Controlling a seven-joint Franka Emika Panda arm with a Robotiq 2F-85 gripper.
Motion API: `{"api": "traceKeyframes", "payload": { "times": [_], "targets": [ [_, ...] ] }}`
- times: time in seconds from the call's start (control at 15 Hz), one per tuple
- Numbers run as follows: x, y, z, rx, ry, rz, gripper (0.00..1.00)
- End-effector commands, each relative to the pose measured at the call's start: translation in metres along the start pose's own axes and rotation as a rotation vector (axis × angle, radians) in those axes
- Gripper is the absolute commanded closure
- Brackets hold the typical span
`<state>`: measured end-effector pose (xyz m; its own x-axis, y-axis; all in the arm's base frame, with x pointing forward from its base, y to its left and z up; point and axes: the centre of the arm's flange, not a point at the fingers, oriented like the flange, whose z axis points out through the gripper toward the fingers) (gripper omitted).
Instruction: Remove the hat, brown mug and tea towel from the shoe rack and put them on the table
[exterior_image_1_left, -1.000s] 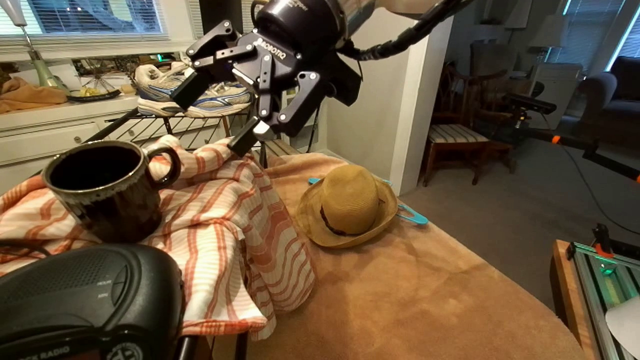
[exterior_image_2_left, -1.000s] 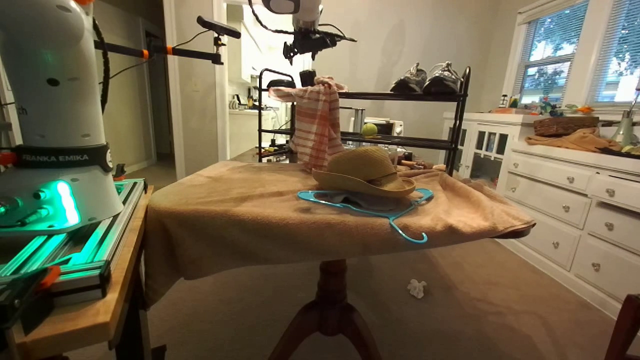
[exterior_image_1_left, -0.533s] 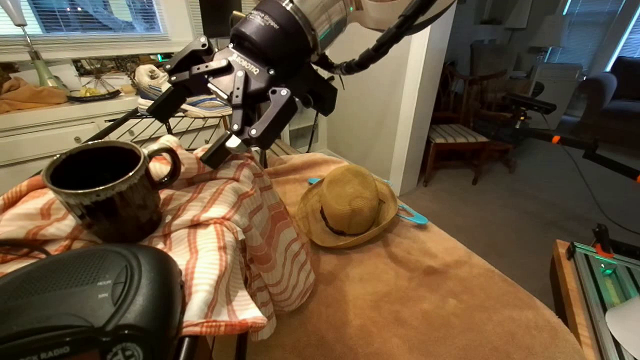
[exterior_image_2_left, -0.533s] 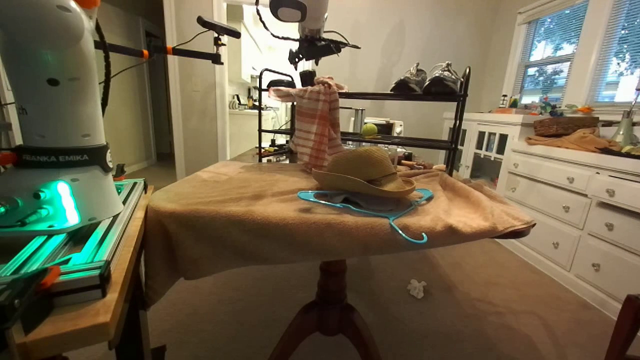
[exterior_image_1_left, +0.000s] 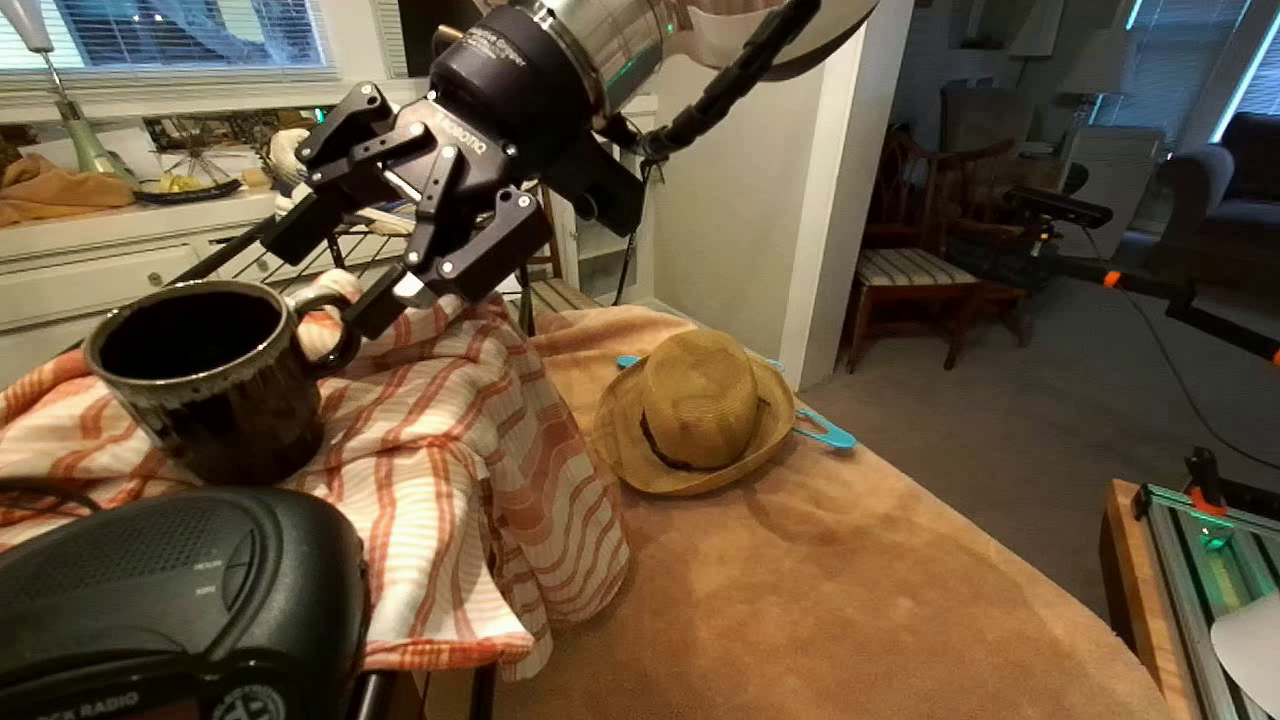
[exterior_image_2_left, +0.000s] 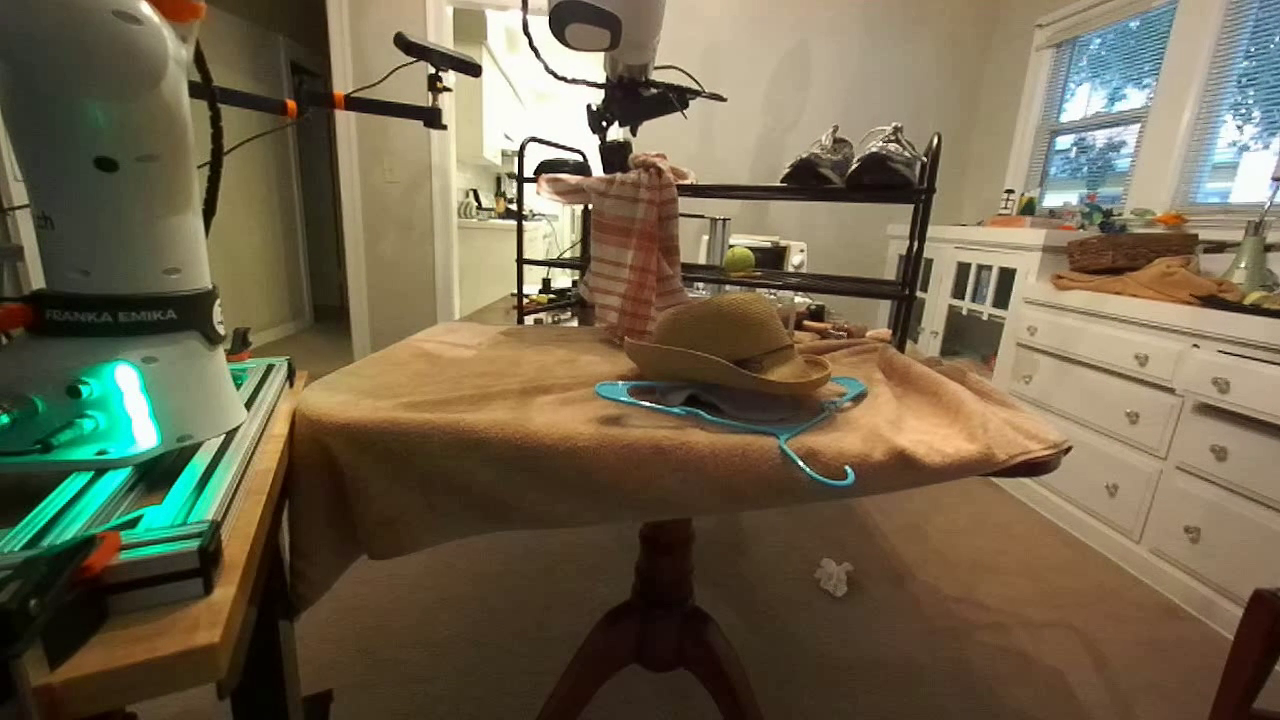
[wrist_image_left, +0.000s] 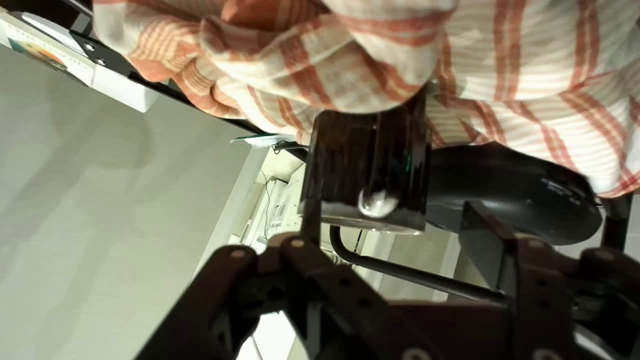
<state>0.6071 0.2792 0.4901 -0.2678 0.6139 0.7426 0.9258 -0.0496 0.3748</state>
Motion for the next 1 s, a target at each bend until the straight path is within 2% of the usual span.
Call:
{"api": "traceKeyframes", "payload": {
  "times": [0.0,0.27,0.33,0.4,0.53,0.6,0.73,0.8,0.93],
  "targets": [
    [-0.0035,0.0070,0.0082,0.025,0.009,-0.041,0.28],
    [-0.0070,0.0073,0.0102,0.044,0.008,-0.064,0.39],
    [-0.0076,0.0077,0.0104,0.045,0.007,-0.068,0.47],
    [-0.0080,0.0081,0.0107,0.047,0.009,-0.073,0.42],
    [-0.0086,0.0089,0.0114,0.053,0.012,-0.082,0.52],
    [-0.0095,0.0090,0.0116,0.056,0.010,-0.088,0.58],
    [-0.0106,0.0084,0.0120,0.060,0.007,-0.094,0.82],
    [-0.0108,0.0082,0.0121,0.063,0.004,-0.099,0.82],
    [-0.0112,0.0078,0.0122,0.067,0.002,-0.107,0.97]
  ]
}}
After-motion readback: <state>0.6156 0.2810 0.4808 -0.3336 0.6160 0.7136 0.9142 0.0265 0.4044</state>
